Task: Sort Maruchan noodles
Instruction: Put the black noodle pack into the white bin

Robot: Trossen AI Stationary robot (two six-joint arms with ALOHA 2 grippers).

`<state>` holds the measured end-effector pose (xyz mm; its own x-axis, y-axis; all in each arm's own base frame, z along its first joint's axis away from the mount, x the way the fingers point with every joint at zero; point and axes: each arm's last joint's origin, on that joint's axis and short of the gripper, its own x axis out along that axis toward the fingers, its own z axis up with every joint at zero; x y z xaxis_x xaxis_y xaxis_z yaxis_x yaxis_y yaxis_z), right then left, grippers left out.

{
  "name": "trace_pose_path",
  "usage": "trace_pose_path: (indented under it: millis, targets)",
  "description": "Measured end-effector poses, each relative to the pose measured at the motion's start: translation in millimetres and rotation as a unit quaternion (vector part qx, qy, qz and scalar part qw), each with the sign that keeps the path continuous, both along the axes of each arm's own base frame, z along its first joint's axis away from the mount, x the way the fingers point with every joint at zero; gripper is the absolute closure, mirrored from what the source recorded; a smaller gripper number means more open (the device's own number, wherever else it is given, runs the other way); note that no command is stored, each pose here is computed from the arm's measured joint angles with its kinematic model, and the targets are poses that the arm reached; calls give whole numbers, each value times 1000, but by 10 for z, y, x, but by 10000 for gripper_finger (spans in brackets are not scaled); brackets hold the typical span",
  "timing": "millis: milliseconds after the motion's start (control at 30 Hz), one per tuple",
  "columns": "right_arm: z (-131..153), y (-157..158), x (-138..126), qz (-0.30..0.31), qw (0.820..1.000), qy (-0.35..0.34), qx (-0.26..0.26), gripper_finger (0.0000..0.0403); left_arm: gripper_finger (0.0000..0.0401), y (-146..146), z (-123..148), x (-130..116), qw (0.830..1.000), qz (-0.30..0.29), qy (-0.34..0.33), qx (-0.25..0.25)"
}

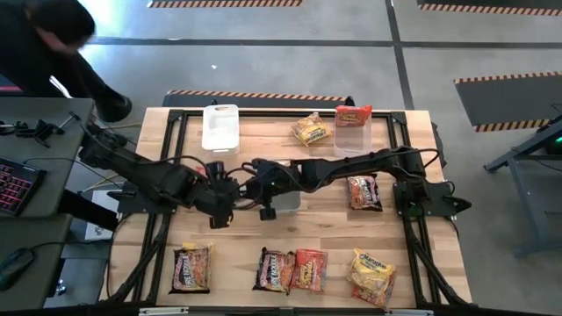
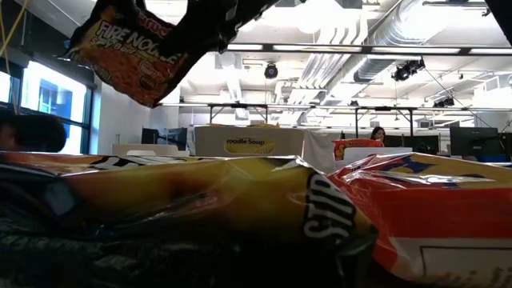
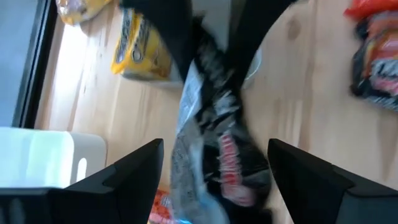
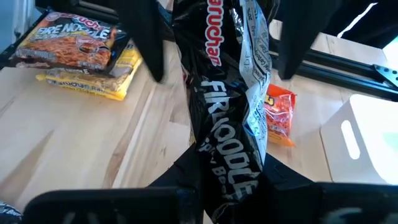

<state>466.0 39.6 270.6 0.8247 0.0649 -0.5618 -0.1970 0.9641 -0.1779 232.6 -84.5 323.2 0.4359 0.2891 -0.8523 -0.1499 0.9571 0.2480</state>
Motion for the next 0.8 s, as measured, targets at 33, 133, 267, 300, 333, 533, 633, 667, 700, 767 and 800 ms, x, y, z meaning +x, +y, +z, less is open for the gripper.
trace_pose_path:
  millis: [33, 133, 267, 300, 333, 533, 633, 667, 700, 767, 800]
  targets:
    - [-1, 9, -2, 2, 1000, 0, -1, 350, 124, 2, -44, -4, 1000, 0, 8, 3]
    - [-10, 39, -9, 7, 1000, 4, -3, 350, 124, 8, -148, -19, 1000, 4, 22, 9]
    - [-13, 31, -9, 7, 1000, 5, -6, 350, 134, 5, -219, -27, 1000, 7, 26, 13]
    - [-12, 31, -10, 7, 1000, 4, -6, 350, 141, 4, -225, -25, 1000, 5, 24, 13]
    - [-12, 32, -10, 7, 1000, 4, -6, 350, 151, 4, -227, -26, 1000, 3, 22, 12]
    - [-2, 26, -12, 0, 1000, 2, -11, 348, 227, 7, -227, -18, 999, -20, 24, 21]
    - [1, 25, -15, -10, 1000, 1, -28, 331, 269, 14, -226, -16, 999, -27, 27, 28]
    - [1, 25, -15, -13, 999, 1, -32, 322, 281, 17, -226, -17, 999, -26, 26, 32]
    - [1, 23, -16, -14, 999, 1, -35, 311, 293, 23, -222, -23, 999, -24, 24, 36]
    - [-1, 19, -19, -18, 999, 3, -41, 286, 308, 46, -215, -59, 999, -20, 13, 44]
    - [14, 11, -32, -24, 999, 5, -46, 274, 308, 58, -218, -82, 999, -17, 4, 46]
